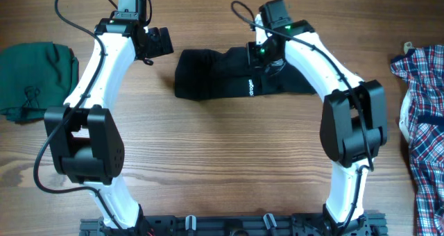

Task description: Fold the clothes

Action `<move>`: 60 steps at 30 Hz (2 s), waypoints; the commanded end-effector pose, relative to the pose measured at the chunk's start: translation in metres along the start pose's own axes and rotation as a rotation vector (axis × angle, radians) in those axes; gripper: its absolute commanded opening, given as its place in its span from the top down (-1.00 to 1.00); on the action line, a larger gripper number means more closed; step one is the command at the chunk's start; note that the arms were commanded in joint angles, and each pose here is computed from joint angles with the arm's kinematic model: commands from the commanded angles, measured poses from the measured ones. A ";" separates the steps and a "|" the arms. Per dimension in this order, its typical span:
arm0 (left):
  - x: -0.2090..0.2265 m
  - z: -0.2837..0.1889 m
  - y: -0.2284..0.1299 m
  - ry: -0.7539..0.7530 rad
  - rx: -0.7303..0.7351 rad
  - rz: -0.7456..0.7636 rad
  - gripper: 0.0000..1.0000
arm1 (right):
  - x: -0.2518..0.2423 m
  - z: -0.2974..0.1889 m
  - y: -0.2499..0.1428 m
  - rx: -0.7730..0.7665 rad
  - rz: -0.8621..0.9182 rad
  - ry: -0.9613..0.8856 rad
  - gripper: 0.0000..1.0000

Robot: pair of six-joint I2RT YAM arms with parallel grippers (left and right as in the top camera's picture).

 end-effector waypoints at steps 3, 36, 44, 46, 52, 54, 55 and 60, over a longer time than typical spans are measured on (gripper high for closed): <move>0.003 -0.001 0.003 0.009 -0.009 -0.023 -1.00 | 0.006 -0.007 0.007 -0.022 -0.143 0.040 0.78; 0.000 -0.001 -0.001 -0.013 0.019 -0.021 -1.00 | -0.169 -0.019 -0.083 -0.078 0.157 -0.130 0.92; 0.000 -0.001 -0.001 -0.014 0.019 -0.021 -0.99 | -0.234 -0.104 -0.093 -0.235 0.169 -0.223 0.91; 0.000 -0.001 -0.001 -0.014 0.019 -0.021 -0.99 | -0.245 -0.114 -0.095 -0.258 0.158 -0.228 0.92; 0.000 -0.001 -0.001 -0.014 0.018 -0.021 -0.99 | -0.217 -0.152 -0.047 -0.299 0.055 -0.232 0.92; 0.000 -0.001 -0.001 -0.014 0.018 -0.021 -1.00 | -0.186 -0.151 -0.031 -0.277 -0.001 -0.189 0.92; 0.000 -0.001 -0.001 -0.014 0.018 -0.021 -0.99 | -0.174 -0.149 -0.026 -0.268 -0.023 -0.172 0.92; -0.001 -0.001 0.000 -0.018 0.012 -0.022 -1.00 | -0.089 -0.122 -0.001 -0.223 -0.187 -0.065 0.92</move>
Point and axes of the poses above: each gripper's point midway between its finger pads, its own z axis out along the fingers, its own x axis along the line the jaws close on, y = z × x, the point moved 4 cm from there along -z, back along the fingers, and after that the axes turned 15 degrees about -z, right-handed, at the moved point
